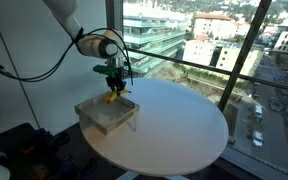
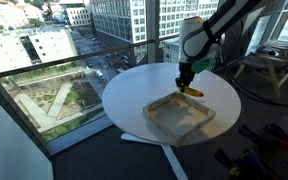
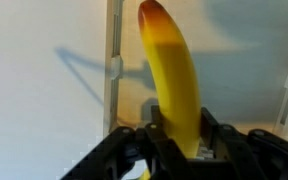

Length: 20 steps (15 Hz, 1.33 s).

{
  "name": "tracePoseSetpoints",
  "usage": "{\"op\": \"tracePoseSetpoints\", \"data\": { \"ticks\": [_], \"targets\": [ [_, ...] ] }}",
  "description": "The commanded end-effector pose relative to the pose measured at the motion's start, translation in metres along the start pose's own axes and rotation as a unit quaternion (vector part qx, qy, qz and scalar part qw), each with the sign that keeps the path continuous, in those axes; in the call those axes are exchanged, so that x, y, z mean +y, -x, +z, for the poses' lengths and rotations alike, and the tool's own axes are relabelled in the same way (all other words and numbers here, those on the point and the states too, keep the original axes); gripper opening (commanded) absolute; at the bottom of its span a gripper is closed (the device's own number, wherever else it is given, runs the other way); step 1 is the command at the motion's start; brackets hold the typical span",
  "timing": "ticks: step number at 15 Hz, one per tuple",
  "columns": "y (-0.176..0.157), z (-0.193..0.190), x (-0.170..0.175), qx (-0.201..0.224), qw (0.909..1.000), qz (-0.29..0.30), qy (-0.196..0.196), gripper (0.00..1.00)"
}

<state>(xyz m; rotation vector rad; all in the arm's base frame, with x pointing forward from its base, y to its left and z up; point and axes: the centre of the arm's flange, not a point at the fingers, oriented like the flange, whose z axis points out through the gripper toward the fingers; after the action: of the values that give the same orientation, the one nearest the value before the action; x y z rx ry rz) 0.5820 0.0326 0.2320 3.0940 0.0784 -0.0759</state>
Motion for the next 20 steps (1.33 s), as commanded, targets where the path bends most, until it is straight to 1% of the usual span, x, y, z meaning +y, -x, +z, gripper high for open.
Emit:
{"op": "tracePoseSetpoints", "data": {
  "ticks": [1, 6, 13, 20],
  "targets": [
    [-0.009, -0.013, -0.013, -0.003, 0.9999, 0.01, -0.008, 0.16],
    [-0.011, -0.019, -0.027, -0.001, 0.9999, 0.006, -0.012, 0.16],
    [-0.005, -0.017, -0.045, -0.033, 0.9989, 0.007, -0.034, 0.16],
    [-0.001, -0.012, -0.051, -0.042, 0.9985, 0.003, -0.034, 0.16]
  ]
}}
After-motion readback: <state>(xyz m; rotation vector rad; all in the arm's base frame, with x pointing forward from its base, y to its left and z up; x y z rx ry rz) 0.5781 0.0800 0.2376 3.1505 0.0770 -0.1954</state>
